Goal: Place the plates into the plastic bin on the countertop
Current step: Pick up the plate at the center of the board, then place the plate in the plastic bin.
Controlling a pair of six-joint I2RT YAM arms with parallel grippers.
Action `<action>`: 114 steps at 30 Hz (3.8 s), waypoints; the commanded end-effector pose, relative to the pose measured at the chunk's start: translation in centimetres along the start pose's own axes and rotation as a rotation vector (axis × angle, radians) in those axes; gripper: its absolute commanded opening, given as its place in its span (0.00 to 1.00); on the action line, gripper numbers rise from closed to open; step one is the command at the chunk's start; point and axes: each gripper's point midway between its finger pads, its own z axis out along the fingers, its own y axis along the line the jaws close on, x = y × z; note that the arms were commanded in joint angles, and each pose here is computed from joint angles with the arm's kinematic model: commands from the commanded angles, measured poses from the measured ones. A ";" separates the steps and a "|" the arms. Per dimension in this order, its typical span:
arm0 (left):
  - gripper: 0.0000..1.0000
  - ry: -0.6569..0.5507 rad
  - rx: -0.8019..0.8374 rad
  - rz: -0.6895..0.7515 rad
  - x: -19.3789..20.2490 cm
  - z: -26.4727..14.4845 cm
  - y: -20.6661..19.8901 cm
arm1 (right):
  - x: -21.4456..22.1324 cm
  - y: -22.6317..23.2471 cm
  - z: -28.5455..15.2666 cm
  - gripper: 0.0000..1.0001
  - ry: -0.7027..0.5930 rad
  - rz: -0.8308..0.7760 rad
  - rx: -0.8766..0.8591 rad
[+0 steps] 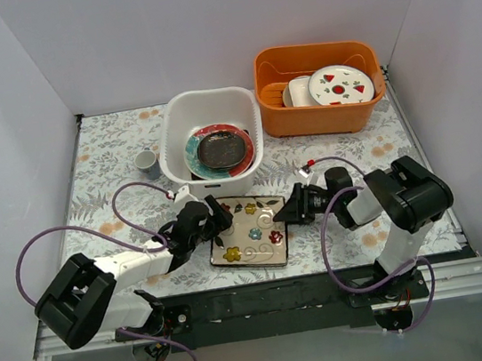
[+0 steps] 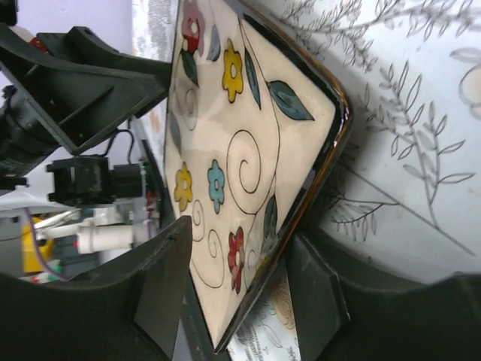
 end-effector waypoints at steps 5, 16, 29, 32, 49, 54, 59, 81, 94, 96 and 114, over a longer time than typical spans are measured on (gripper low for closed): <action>0.70 0.181 0.042 0.021 4.7 -0.4 -0.1 | 1.6 4.6 -0.2 0.48 0.045 0.100 -0.277; 0.70 0.139 0.057 0.014 3.5 -1.6 -0.8 | 0.8 4.9 1.1 0.10 0.086 0.041 -0.262; 0.76 0.048 0.054 -0.016 1.5 -4.4 -0.2 | -0.7 5.4 1.9 0.01 0.109 -0.068 -0.198; 0.79 0.017 0.062 -0.022 0.9 -4.8 -0.1 | -0.2 5.4 1.5 0.01 0.111 -0.065 -0.205; 0.98 -0.169 0.254 0.020 -5.0 -7.6 -6.2 | -0.9 7.7 -3.1 0.01 0.036 -0.167 -0.133; 0.98 -0.204 0.240 0.022 -6.2 -7.9 -6.5 | -1.4 9.0 -4.1 0.01 0.029 -0.222 -0.111; 0.98 -0.228 0.223 -0.015 -6.6 -8.7 -5.6 | -1.1 11.1 -4.7 0.01 0.096 -0.255 -0.201; 0.98 -0.280 0.193 -0.094 -7.2 -11.8 -2.8 | -7.1 17.2 -4.7 0.01 0.114 -0.454 -0.311; 0.98 -0.277 0.255 -0.050 -7.0 -11.4 -4.0 | -16.3 19.2 -2.4 0.01 -0.070 -0.508 -0.206; 0.98 -0.277 0.267 -0.035 -6.9 -11.3 -4.1 | -17.5 19.6 -2.1 0.01 -0.092 -0.500 -0.207; 0.98 -0.187 0.257 -0.002 -5.0 -10.0 -4.2 | -27.0 23.7 0.5 0.01 -0.168 -0.446 -0.372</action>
